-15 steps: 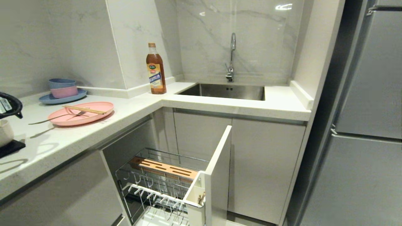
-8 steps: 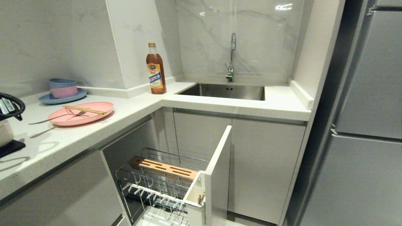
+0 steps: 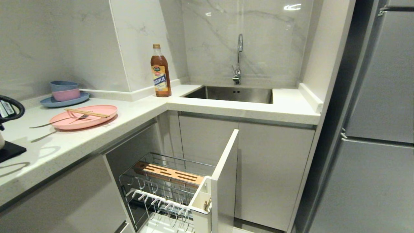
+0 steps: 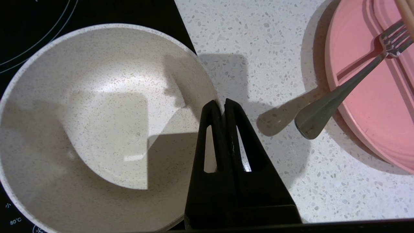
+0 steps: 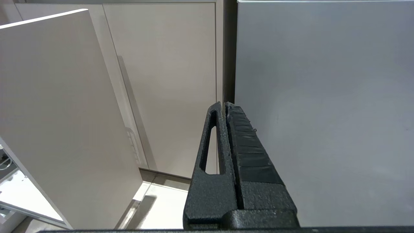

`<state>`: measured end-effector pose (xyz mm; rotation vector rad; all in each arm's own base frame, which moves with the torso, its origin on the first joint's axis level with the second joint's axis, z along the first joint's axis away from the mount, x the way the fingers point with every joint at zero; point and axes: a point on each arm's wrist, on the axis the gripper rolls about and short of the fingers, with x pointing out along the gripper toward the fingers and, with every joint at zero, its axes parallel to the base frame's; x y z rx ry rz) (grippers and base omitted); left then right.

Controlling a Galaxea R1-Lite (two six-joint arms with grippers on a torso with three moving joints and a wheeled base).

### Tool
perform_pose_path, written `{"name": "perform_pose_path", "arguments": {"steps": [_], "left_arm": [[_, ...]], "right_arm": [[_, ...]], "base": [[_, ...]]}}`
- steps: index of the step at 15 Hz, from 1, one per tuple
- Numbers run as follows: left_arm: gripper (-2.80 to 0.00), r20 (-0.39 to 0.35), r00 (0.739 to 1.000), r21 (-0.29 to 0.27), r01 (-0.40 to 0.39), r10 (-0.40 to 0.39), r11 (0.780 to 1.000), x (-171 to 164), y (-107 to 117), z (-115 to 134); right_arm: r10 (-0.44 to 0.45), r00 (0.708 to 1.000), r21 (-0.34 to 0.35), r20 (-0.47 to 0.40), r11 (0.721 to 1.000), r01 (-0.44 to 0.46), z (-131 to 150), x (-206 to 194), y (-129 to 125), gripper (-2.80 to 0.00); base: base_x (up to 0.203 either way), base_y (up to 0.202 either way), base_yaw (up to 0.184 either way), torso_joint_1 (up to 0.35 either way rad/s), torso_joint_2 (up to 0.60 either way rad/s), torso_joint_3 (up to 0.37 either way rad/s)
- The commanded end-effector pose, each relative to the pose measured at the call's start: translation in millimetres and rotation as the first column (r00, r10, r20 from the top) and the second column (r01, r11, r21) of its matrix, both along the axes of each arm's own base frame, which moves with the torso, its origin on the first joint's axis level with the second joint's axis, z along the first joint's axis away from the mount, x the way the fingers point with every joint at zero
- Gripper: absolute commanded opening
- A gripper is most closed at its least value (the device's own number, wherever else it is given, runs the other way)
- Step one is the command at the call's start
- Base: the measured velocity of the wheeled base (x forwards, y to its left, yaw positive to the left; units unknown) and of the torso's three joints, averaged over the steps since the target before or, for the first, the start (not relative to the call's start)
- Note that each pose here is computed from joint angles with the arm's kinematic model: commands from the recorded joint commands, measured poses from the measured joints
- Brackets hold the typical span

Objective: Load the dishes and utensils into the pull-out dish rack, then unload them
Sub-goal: Pick up the bowl and place it in the cupboard

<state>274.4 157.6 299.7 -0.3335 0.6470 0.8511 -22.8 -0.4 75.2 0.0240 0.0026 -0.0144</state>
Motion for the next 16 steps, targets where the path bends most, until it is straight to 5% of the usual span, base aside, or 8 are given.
{"name": "perform_pose_path", "arguments": {"steps": [1, 6, 10, 12, 16], "left_arm": [[-2.8, 0.004, 1.0, 0.002, -0.003, 0.003, 1.0, -2.9, -1.4, 2.5], [-2.8, 0.102, 0.995, 0.048, 0.008, -0.013, 0.999, -31.4, -18.2, 34.2], [-2.8, 0.227, 0.964, 0.095, 0.12, -0.138, 0.988, -74.1, -56.9, 69.1], [-2.8, 0.275, 0.935, 0.13, 0.193, -0.222, 0.973, -88.4, -83.1, 81.6], [-2.8, 0.376, 0.828, 0.15, 0.389, -0.416, 0.909, -116.7, -134.4, 98.1]], "right_arm": [[0.0, 1.0, 0.0, -0.002, 1.0, 0.0, -0.5, 0.1, 0.0, -2.8], [0.0, 1.0, 0.0, -0.002, 1.0, 0.0, -0.7, 0.2, 0.0, -2.8], [0.0, 1.0, 0.0, -0.003, 1.0, 0.0, -0.8, 0.2, 0.0, -2.8], [-0.001, 1.0, 0.0, -0.002, 1.0, 0.001, -0.5, 0.1, 0.0, -2.8], [0.001, 1.0, 0.0, -0.002, 1.0, -0.001, -0.6, 0.2, 0.0, -2.8]], "base": [[0.0, 0.0, 0.0, 0.0, 0.0, 0.0], [0.0, 0.0, 0.0, 0.0, 0.0, 0.0], [0.0, 0.0, 0.0, 0.0, 0.0, 0.0], [0.0, 0.0, 0.0, 0.0, 0.0, 0.0], [0.0, 0.0, 0.0, 0.0, 0.0, 0.0]]}}
